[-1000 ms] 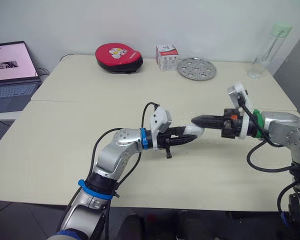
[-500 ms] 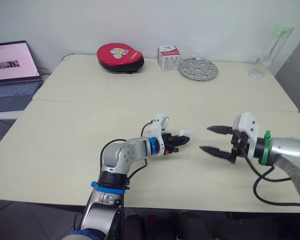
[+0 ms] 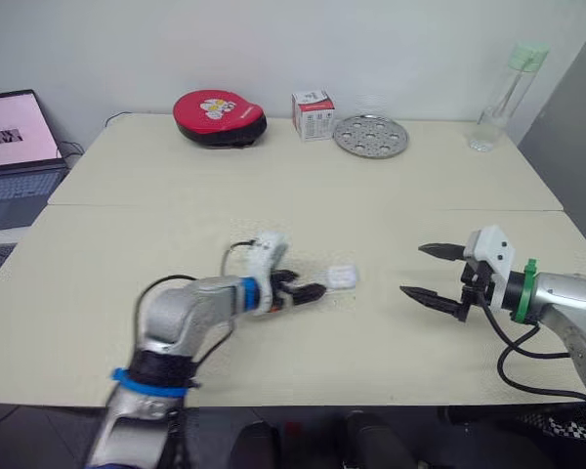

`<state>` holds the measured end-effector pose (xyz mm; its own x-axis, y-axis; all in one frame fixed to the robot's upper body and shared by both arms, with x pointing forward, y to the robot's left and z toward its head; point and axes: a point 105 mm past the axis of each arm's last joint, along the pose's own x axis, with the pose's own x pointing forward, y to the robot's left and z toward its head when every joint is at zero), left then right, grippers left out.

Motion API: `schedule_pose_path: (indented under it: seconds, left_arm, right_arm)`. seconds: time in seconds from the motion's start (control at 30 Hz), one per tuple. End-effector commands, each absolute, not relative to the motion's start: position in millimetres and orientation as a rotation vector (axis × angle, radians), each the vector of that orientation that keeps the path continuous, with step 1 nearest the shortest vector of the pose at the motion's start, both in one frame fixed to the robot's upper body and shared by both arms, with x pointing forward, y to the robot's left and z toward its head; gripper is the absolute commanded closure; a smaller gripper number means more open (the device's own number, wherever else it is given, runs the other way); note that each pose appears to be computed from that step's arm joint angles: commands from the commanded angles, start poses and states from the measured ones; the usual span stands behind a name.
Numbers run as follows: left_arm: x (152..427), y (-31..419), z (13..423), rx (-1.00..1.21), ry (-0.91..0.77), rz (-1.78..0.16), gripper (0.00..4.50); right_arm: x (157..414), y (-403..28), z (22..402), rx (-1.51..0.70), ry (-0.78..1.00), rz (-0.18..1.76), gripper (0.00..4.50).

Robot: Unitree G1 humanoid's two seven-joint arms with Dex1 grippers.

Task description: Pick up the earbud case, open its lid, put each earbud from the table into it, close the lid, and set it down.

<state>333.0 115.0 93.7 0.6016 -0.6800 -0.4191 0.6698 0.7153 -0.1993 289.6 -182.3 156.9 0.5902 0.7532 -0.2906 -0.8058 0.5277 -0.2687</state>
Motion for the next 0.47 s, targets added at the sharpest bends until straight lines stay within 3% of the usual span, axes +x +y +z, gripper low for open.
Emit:
schedule_pose_path:
  seconds: [0.03, 0.13, 0.3, 0.47]
  left_arm:
    - [352, 155, 137, 0.31, 0.198, -0.755, 0.02]
    - [346, 173, 141, 0.606, 0.103, -0.856, 0.02]
    - [368, 215, 166, 0.63, 0.05, -0.722, 0.02]
    - [376, 213, 172, 0.559, 0.018, -0.706, 0.02]
  right_arm:
    - [290, -189, 175, -0.418, 0.099, 0.928, 0.0]
    - [286, -190, 179, -0.356, 0.118, 0.945, 0.0]
    - [288, -204, 194, -0.341, 0.08, 0.842, 0.0]
    - [288, -208, 193, -0.342, 0.08, 0.803, 0.0]
